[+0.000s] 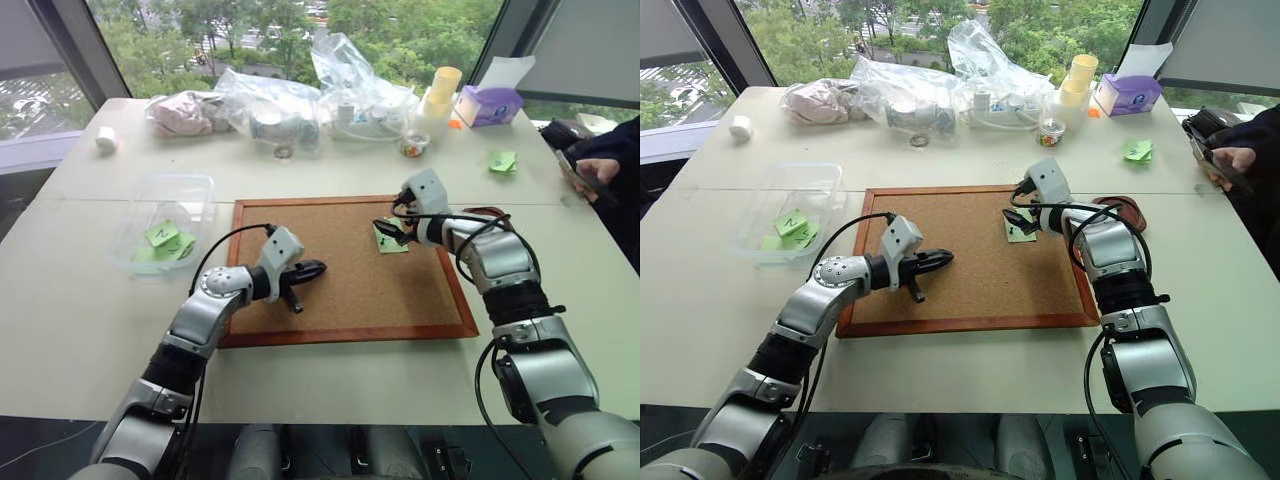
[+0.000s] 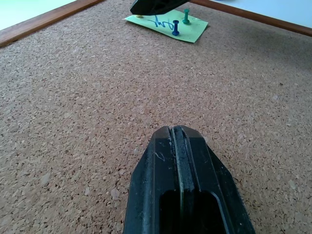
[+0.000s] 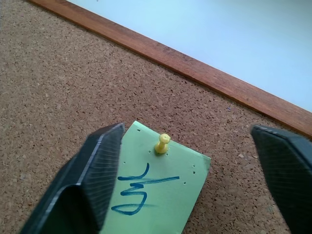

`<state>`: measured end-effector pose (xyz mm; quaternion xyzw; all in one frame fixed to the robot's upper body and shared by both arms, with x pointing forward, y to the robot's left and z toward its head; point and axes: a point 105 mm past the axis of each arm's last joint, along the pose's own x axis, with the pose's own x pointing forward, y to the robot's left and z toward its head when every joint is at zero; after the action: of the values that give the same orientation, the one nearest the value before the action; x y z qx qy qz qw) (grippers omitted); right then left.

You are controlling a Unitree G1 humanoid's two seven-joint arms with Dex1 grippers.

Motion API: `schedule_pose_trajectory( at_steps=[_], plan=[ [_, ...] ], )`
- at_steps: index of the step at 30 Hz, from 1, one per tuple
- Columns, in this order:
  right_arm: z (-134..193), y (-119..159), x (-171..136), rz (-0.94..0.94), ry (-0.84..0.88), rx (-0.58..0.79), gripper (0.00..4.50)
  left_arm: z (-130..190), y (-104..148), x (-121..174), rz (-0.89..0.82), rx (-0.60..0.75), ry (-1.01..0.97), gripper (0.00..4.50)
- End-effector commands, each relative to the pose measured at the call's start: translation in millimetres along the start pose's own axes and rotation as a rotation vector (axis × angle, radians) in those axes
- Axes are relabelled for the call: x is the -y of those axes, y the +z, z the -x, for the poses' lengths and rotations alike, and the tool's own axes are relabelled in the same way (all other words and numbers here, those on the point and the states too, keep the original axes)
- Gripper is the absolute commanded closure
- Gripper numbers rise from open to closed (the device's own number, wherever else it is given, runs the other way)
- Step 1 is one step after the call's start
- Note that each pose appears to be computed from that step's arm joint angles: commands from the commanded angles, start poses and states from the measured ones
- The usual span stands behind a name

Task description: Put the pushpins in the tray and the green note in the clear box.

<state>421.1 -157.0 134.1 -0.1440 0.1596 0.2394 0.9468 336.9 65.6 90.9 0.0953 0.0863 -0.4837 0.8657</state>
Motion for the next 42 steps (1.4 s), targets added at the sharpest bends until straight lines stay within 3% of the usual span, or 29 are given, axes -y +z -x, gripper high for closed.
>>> schedule_pose_trajectory(
  at_steps=[1,5,6,15,26,34,36,42],
  plan=[
    [-0.8,3.0,-4.2,0.019,0.014,0.024,2.33,5.0,-18.1,-0.2,0.027,-0.065,0.015,4.50],
    [-3.7,-5.1,-7.7,0.042,0.024,0.000,4.39,5.3,-18.3,-0.5,0.033,-0.065,0.019,4.50],
    [-4.6,-8.9,-9.3,0.052,0.029,-0.013,4.46,5.4,-18.7,-0.8,0.035,-0.065,0.019,4.50],
    [-5.0,-12.4,-10.3,0.021,0.037,-0.021,4.46,6.1,-20.2,-1.6,0.041,-0.071,0.021,4.50],
    [21.8,31.0,7.2,-0.032,-0.011,0.098,4.46,6.6,-40.5,4.9,0.074,-0.136,0.000,4.50],
    [57.3,34.7,59.5,-0.127,-0.227,0.139,4.46,6.8,-44.3,8.5,0.087,-0.142,-0.012,4.50],
    [71.4,21.4,85.3,-0.160,-0.333,0.116,4.46,5.9,-43.8,8.5,0.085,-0.141,-0.013,4.50],
    [90.0,-13.6,123.9,-0.258,-0.481,0.059,4.46,4.3,-42.7,8.8,0.079,-0.139,-0.021,4.50]
  ],
)
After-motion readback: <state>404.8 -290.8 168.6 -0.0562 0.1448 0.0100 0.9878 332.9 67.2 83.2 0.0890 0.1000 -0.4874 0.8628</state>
